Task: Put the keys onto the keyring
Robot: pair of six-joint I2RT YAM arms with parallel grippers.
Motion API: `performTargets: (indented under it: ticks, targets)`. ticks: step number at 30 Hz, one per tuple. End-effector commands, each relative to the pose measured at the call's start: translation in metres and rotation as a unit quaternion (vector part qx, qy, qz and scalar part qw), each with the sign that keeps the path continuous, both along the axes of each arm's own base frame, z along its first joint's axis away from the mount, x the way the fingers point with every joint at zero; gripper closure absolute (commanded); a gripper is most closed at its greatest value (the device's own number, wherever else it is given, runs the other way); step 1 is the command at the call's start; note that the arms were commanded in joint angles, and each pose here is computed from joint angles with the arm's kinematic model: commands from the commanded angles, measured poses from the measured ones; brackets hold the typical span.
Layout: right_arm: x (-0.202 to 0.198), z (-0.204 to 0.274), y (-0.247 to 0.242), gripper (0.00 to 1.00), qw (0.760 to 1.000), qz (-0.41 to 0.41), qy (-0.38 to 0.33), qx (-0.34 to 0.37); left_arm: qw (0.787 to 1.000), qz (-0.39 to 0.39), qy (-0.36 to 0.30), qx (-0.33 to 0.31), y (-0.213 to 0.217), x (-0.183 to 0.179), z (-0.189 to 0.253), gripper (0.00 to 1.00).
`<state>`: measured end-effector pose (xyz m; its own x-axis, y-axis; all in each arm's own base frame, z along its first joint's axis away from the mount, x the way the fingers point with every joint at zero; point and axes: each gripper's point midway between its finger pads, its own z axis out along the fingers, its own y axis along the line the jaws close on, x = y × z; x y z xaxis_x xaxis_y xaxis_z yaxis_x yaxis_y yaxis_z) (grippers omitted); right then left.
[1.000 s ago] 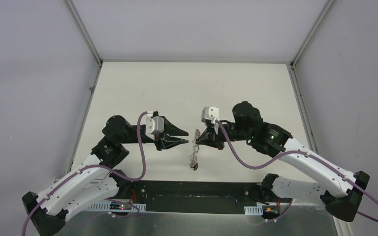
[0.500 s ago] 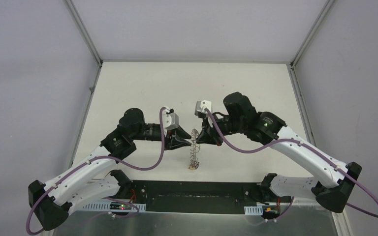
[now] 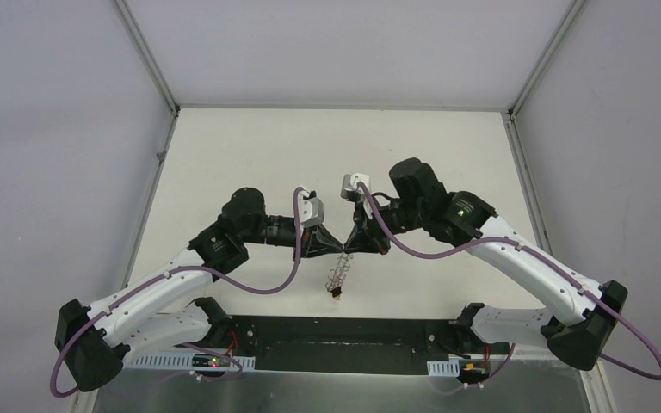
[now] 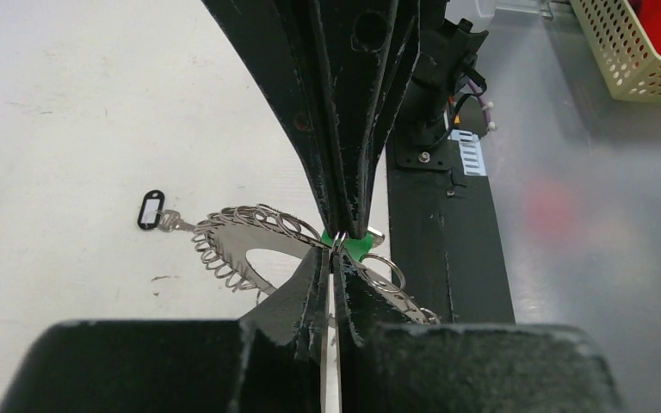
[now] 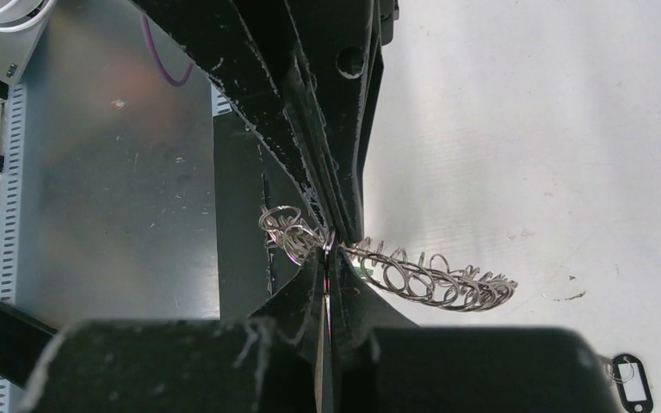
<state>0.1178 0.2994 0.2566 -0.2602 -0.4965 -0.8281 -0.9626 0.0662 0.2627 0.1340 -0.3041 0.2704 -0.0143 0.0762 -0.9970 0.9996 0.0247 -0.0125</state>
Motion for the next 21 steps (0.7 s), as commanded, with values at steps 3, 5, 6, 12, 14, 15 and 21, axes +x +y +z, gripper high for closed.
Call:
performTargets:
  ticks: [3,5,6,12,14,15,21]
  targets:
    - [0.0,0.031,0.008,1.0,0.999,0.011,-0.015,0.046,0.999,-0.02,-0.028,-0.031,-0.006,-0.004,0.022,1.0]
    - [0.002,0.03,0.007,1.0,0.999,0.006,-0.017,0.044,0.999,-0.02,-0.028,-0.031,-0.006,-0.004,0.022,1.0]
    - [0.004,0.03,0.007,1.0,0.999,0.002,-0.019,0.045,0.999,-0.018,-0.028,-0.031,-0.005,-0.003,0.021,1.0]
    - [0.019,0.04,0.004,0.65,0.995,-0.048,-0.03,0.077,0.999,0.009,-0.032,-0.041,0.0,0.001,0.029,1.0]
    - [0.023,0.048,0.002,0.54,0.993,-0.06,-0.031,0.099,0.998,0.021,-0.04,-0.052,0.003,0.001,0.035,1.0]
    - [0.025,0.053,0.002,0.48,0.991,-0.062,-0.033,0.112,0.997,0.027,-0.042,-0.06,0.005,0.001,0.039,1.0]
    - [0.028,0.065,-0.003,0.44,0.986,-0.066,-0.029,0.148,0.987,0.051,-0.077,-0.133,0.017,-0.002,0.065,1.0]
